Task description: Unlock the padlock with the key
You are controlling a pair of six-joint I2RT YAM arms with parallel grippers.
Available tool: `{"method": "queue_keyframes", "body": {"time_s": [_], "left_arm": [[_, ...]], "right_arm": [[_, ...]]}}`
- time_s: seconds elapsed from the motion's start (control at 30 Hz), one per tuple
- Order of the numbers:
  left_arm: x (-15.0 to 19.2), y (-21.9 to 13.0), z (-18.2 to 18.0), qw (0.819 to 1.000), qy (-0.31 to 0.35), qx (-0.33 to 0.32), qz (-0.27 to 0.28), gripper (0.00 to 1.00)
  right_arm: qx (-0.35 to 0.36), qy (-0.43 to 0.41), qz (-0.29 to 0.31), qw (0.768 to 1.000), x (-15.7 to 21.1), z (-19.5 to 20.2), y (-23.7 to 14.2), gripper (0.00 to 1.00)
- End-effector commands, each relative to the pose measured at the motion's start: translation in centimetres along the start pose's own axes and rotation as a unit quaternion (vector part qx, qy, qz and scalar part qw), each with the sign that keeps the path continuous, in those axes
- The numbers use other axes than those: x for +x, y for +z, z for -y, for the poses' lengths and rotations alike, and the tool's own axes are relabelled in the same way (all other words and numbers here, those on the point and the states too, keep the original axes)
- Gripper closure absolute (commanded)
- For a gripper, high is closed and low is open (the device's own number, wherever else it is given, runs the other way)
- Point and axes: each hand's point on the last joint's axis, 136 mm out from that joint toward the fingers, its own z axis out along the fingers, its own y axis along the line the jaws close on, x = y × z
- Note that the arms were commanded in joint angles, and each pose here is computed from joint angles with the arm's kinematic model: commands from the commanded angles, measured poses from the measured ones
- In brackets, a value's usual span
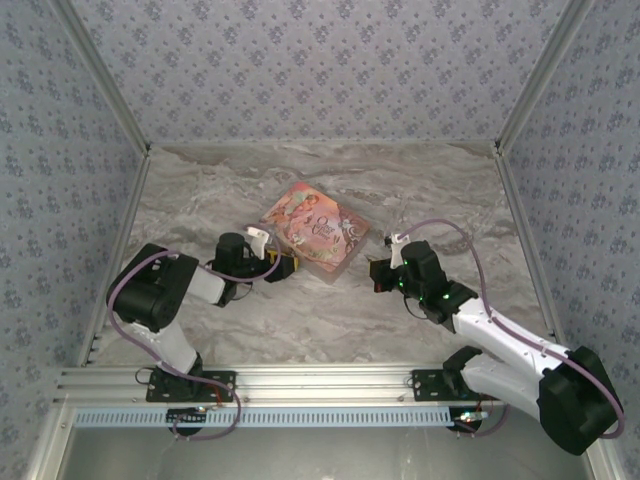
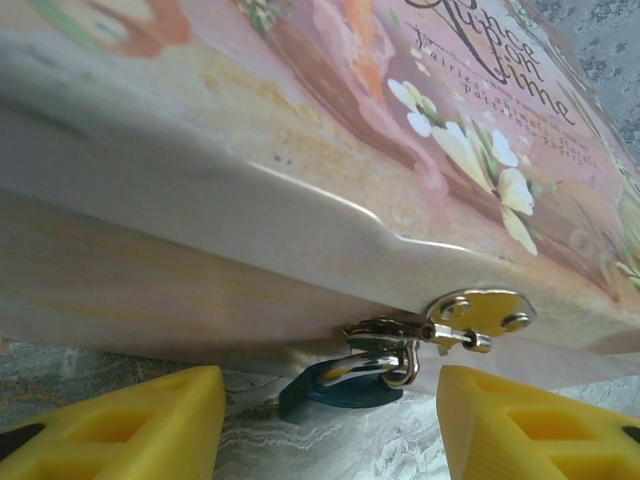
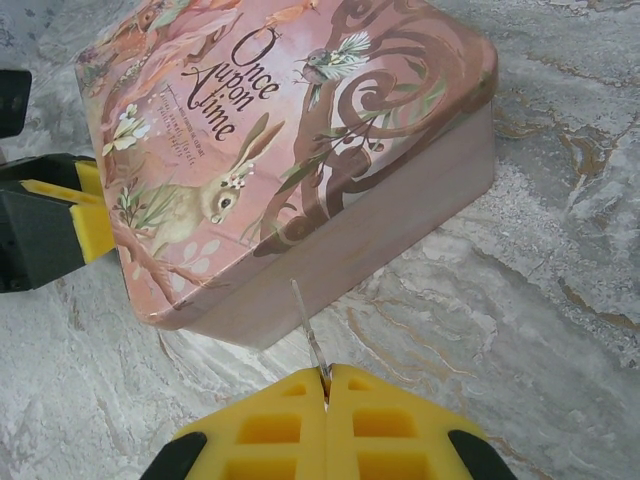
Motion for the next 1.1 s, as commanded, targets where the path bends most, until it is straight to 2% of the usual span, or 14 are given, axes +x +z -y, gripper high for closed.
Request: {"method": "queue_keyframes", "body": {"time_s": [0.0, 0.4, 1.07], "left_arm": [[-1.1, 0.4, 0.4, 0.999, 0.024, 0.017, 0.014, 0.44], [-0.7, 0.8, 0.0, 0.999, 0.025, 0.018, 0.007, 0.44], [0.2, 1.1, 2.3, 0.999, 0.028, 0.042, -0.011, 0.49]], "right_arm": [[-0.002, -0.004, 0.013, 1.000, -0.4, 0.0, -0.3, 1.00], [-0.005, -0.004, 0.014, 1.000, -0.4, -0.1, -0.3, 1.00], [-0.006, -0.004, 0.014, 1.000, -0.3, 0.0, -0.3, 1.00]]}}
